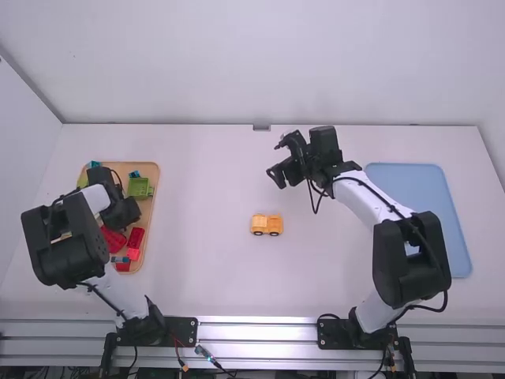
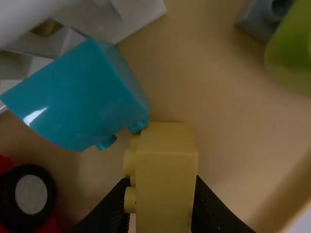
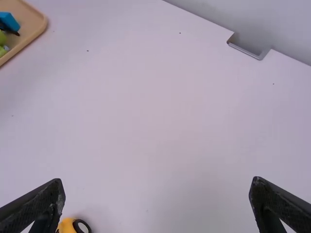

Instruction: Assemble lego blocks to make yellow taxi

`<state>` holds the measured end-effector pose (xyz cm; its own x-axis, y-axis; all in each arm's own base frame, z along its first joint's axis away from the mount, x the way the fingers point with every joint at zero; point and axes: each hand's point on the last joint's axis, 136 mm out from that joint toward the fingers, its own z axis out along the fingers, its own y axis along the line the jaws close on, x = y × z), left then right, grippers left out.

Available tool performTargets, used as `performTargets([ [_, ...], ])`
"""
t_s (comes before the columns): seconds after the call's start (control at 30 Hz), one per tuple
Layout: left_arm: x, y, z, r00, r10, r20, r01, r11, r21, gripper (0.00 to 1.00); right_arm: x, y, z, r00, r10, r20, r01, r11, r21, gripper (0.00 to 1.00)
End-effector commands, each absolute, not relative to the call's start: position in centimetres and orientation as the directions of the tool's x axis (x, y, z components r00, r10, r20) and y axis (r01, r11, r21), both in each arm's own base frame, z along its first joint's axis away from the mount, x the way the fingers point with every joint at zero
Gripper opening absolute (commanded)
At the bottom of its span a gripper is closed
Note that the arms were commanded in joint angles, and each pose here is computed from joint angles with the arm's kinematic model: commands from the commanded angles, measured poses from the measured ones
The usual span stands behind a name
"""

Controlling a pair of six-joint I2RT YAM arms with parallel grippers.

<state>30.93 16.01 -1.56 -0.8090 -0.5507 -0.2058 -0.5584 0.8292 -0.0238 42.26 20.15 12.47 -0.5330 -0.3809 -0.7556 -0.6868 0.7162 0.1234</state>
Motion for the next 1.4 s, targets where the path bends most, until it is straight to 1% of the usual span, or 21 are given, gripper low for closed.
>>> performTargets([
  [0.0,29.37,14.74,-2.95,-0.818,-0.558,-0.137,-0.560,0.828,-0.028,0.35,42.60,20.17,14.79,-0.495,-0.368,-0.787,-0.692,0.715,0.101,0.99],
  [0.1,29.37,14.72,-2.97,-0.818,-0.558,-0.138,-0.560,0.828,-0.028,0.34,42.61,20.15,14.79,-0.495,-0.368,-0.787,-0.692,0.715,0.100,0.99],
  [0.23,29.38,14.70,-2.97,-0.819,-0.558,-0.137,-0.559,0.828,-0.028,0.25,42.57,20.20,14.79,-0.494,-0.369,-0.787,-0.693,0.714,0.101,0.99],
  [0.3,29.41,14.83,-2.96,-0.817,-0.559,-0.141,-0.562,0.827,-0.028,0.25,42.57,20.21,14.79,-0.495,-0.369,-0.787,-0.693,0.714,0.101,0.99],
  [0.33,29.52,14.73,-2.95,-0.819,-0.556,-0.143,-0.558,0.829,-0.029,0.21,42.63,20.08,14.79,-0.495,-0.367,-0.787,-0.691,0.716,0.100,0.99],
  [0.53,29.80,14.76,-2.91,-0.821,-0.550,-0.154,-0.553,0.833,-0.029,0.16,42.56,20.22,14.78,-0.494,-0.369,-0.787,-0.693,0.714,0.100,0.99],
  [0.6,29.92,14.79,-2.89,-0.821,-0.549,-0.159,-0.552,0.834,-0.030,0.16,42.66,20.02,14.78,-0.496,-0.366,-0.787,-0.689,0.717,0.101,0.99],
  [0.67,29.92,14.79,-2.89,-0.820,-0.549,-0.159,-0.552,0.833,-0.030,0.19,42.69,19.94,14.78,-0.497,-0.365,-0.787,-0.688,0.719,0.101,0.99],
  [0.7,29.91,14.81,-2.89,-0.820,-0.549,-0.159,-0.552,0.833,-0.029,0.23,42.72,19.87,14.78,-0.498,-0.365,-0.787,-0.687,0.719,0.101,0.99],
  [0.77,29.91,14.81,-2.89,-0.820,-0.549,-0.159,-0.552,0.833,-0.030,0.26,42.70,19.86,14.75,-0.499,-0.365,-0.786,-0.687,0.720,0.101,0.99],
  [0.8,29.92,14.81,-2.89,-0.820,-0.549,-0.159,-0.552,0.833,-0.030,0.23,42.69,19.87,14.75,-0.499,-0.365,-0.786,-0.687,0.720,0.102,0.99],
  [0.83,29.93,14.81,-2.89,-0.820,-0.550,-0.160,-0.553,0.833,-0.030,0.12,42.69,19.87,14.74,-0.499,-0.365,-0.786,-0.687,0.720,0.102,0.99],
  [0.87,29.90,14.84,-2.89,-0.820,-0.550,-0.159,-0.553,0.832,-0.030,0.04,42.69,19.85,14.73,-0.500,-0.365,-0.785,-0.686,0.720,0.102,0.99],
  [0.97,29.92,14.79,-2.89,-0.820,-0.549,-0.159,-0.552,0.833,-0.030,0.03,42.69,19.86,14.74,-0.499,-0.365,-0.786,-0.687,0.720,0.102,0.99],
  [1.07,29.90,14.84,-2.89,-0.820,-0.550,-0.159,-0.553,0.833,-0.029,0.05,42.68,19.86,14.74,-0.499,-0.365,-0.785,-0.687,0.720,0.102,0.99],
  [1.3,29.90,14.84,-2.89,-0.819,-0.551,-0.159,-0.554,0.832,-0.030,0.05,42.68,19.86,14.74,-0.499,-0.365,-0.785,-0.687,0.720,0.102,0.99],
  [1.33,29.92,14.80,-2.89,-0.820,-0.549,-0.159,-0.552,0.833,-0.030,0.06,42.69,19.85,14.73,-0.500,-0.365,-0.785,-0.686,0.720,0.102,0.99],
  [1.37,29.90,14.86,-2.89,-0.820,-0.550,-0.159,-0.553,0.832,-0.029,0.12,42.69,19.86,14.74,-0.499,-0.365,-0.785,-0.687,0.720,0.102,0.99],
])
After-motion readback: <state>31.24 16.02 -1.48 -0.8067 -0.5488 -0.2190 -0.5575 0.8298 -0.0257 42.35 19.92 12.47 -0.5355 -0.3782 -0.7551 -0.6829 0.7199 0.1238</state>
